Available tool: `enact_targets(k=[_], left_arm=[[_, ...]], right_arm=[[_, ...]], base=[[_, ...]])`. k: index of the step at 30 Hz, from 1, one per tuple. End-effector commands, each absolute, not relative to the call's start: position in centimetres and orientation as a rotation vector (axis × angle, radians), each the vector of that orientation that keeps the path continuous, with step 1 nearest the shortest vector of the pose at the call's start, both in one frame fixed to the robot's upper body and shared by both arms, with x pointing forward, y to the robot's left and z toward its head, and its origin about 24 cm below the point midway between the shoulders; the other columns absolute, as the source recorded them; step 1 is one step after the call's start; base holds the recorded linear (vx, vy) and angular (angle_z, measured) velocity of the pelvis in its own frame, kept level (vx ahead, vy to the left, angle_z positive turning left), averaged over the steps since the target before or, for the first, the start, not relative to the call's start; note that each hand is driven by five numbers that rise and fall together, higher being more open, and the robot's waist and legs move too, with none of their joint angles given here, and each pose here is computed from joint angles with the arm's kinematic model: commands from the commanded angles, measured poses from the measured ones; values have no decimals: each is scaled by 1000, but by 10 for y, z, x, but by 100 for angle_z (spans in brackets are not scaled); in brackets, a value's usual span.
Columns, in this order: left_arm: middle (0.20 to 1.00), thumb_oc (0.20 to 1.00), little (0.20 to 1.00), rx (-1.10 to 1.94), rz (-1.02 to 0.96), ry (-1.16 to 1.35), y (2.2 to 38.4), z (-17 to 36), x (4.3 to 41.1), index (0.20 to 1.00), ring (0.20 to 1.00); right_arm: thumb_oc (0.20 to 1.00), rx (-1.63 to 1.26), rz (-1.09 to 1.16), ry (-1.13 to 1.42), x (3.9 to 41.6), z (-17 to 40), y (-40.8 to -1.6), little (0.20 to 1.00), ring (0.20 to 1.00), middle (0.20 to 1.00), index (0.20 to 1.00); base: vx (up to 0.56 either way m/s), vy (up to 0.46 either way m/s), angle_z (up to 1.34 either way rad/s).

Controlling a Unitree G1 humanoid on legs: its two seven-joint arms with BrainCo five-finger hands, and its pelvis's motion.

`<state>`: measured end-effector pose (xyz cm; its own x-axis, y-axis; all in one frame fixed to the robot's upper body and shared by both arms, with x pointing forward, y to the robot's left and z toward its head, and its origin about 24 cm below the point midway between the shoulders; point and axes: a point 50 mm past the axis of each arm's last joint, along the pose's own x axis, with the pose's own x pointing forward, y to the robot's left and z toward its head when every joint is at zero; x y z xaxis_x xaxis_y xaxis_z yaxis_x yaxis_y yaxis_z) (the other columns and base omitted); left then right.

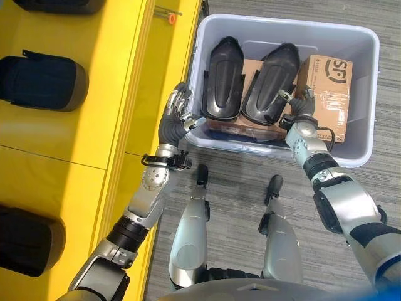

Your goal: Move parts from the plastic box to the shelf.

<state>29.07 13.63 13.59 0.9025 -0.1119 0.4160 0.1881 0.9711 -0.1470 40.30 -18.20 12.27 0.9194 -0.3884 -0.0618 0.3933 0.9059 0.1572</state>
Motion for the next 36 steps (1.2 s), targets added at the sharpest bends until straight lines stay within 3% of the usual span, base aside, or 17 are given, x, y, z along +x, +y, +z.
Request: enact_targets(k=[1, 17, 28, 36], left_arm=[[1000, 1000, 1000, -227, -186, -571, 135, 163, 277, 1000, 1000], [1000, 1000, 1000, -247, -212, -610, 127, 173, 277, 1000, 1000], [1000, 1000, 1000, -305, -286, -614, 111, 178, 271, 1000, 1000], [1000, 1000, 1000, -306, -266, -637, 113, 183, 269, 1000, 1000]], right_arm=[[1000, 177, -366, -83, 411, 155, -173, 1000, 1000, 1000, 1000], [1000, 245, -493, 20, 409, 139, -202, 1000, 1000, 1000, 1000], [1000, 183, -617, -58, 411, 188, -248, 1000, 1000, 1000, 1000], [1000, 93, -602, -103, 415, 212, -242, 1000, 1000, 1000, 1000]], base=[[0, 0, 0], [10, -6, 3], [19, -29, 1], [43, -28, 9]])
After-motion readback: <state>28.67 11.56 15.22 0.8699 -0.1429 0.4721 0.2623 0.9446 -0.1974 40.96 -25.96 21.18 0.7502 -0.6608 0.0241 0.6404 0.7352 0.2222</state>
